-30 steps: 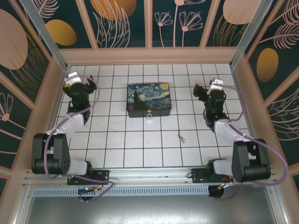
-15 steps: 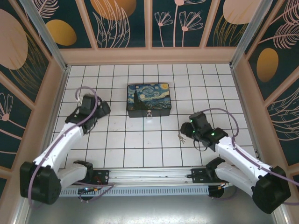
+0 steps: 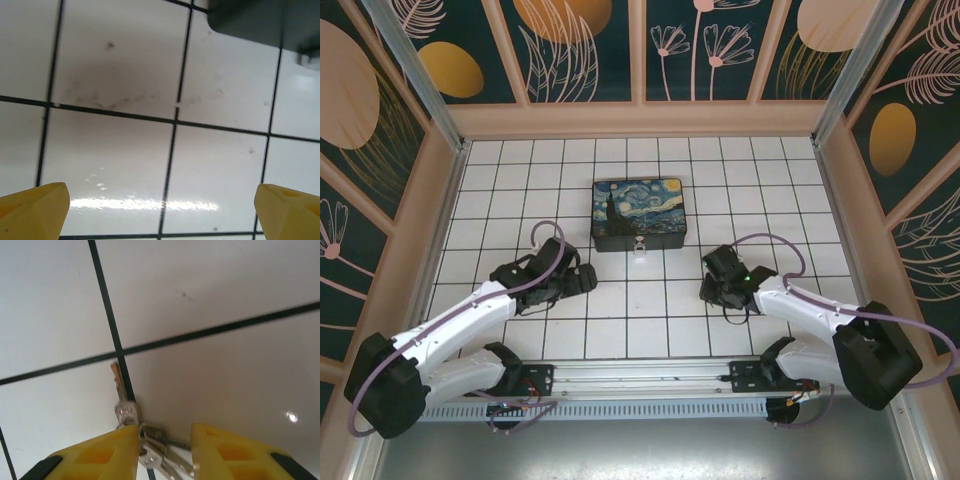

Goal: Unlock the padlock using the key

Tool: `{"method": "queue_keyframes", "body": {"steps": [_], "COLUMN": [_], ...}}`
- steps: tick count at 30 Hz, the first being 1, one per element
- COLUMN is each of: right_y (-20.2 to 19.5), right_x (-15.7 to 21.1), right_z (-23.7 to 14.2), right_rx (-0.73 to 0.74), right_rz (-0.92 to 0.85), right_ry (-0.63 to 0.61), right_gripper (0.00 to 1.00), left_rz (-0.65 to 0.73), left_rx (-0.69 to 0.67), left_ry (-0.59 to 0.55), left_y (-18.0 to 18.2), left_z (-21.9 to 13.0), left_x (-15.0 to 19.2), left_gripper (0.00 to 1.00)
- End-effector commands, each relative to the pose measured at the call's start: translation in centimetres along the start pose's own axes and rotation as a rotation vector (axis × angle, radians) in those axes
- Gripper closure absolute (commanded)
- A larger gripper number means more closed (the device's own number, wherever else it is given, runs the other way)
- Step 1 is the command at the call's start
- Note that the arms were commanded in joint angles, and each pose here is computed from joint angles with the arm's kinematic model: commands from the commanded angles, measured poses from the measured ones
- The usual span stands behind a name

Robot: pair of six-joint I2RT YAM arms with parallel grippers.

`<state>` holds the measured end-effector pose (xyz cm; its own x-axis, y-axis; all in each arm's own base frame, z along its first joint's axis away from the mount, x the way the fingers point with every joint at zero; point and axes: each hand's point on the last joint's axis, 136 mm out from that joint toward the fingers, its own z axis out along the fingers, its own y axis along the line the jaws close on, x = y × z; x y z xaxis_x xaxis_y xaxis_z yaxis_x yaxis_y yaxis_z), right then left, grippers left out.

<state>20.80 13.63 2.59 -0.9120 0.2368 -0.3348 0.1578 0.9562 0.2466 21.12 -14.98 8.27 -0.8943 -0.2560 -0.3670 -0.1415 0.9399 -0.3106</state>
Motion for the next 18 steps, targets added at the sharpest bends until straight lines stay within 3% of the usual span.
{"method": "queue_keyframes", "body": {"steps": [1,7,18], "right_y": [1.5,2.5,1.4], "right_x": [-2.2,-2.4,-0.6], "right_z": [-0.4,-0.3,1.2], "right_rx": [-0.082,-0.176,-0.204], "right_rz": [-0.016,-0.044,-0.039], "right_ry": [-0.065,-0.046,0.035], "right_gripper": [0.67,0.69,0.74], "left_rz": [-0.003,0.065,0.133], "left_rx": [0.057,0.107,0.241], "left_ry": [0.013,0.048,0.087], "left_y": [-2.2,-5.4,-10.5], "left_z": [-0.3,0.4,0.5], "left_x": [0.3,1.6,2.3], "left_gripper": [0.05,0.05,0.06]}}
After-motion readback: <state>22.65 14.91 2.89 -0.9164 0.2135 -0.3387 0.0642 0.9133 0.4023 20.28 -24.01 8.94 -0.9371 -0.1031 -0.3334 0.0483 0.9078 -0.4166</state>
